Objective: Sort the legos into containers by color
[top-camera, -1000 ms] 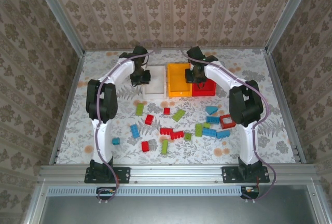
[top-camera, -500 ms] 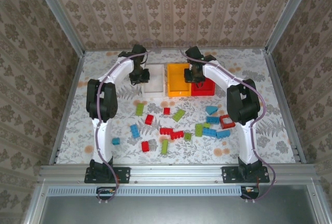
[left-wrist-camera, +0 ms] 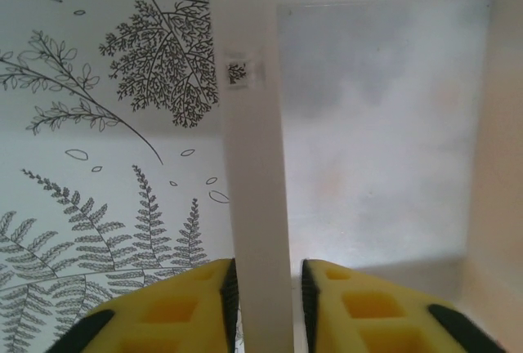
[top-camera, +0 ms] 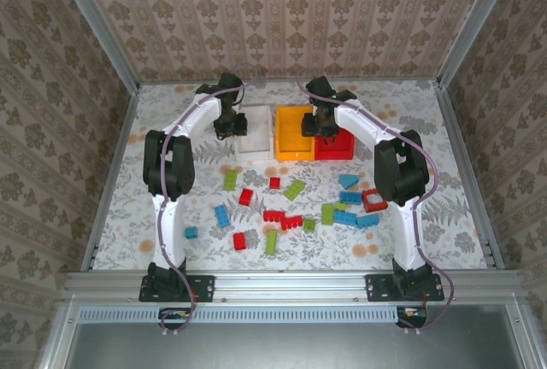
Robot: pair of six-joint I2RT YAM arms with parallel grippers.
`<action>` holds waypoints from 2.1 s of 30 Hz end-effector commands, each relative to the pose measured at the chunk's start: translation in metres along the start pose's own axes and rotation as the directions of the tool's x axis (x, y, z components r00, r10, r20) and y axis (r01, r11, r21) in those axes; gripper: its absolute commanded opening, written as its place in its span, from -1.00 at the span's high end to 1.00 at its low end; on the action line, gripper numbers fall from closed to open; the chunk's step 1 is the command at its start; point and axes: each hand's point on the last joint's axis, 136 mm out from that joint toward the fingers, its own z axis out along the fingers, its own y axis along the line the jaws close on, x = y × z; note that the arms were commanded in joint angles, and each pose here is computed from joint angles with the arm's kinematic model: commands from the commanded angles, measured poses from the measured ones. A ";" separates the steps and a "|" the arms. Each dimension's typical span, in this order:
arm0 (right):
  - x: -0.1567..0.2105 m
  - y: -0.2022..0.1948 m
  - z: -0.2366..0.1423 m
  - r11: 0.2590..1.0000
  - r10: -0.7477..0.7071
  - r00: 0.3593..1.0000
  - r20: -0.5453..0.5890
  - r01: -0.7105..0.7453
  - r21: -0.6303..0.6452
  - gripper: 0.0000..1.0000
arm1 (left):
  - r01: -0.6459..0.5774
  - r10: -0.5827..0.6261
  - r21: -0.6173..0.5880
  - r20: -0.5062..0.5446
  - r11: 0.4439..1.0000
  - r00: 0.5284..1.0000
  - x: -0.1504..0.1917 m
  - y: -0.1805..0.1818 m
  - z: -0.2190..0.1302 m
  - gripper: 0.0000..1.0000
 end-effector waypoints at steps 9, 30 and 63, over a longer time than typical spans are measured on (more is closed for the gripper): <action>-0.026 -0.002 -0.099 0.998 0.053 0.985 0.165 -0.045 -0.052 -0.22 | 0.057 -0.059 0.019 0.137 0.998 0.989 0.000 0.001 -0.083 -0.07; 0.133 -0.019 -0.178 0.986 0.111 0.993 0.046 -0.104 -0.132 -0.22 | -0.024 -0.023 0.236 0.195 0.971 0.980 0.136 -0.036 -0.145 -0.18; 0.159 -0.097 -0.045 0.754 0.644 0.763 -0.053 -0.621 0.215 -0.56 | -0.191 0.078 0.311 0.341 0.931 0.937 0.196 -0.089 -0.159 -0.27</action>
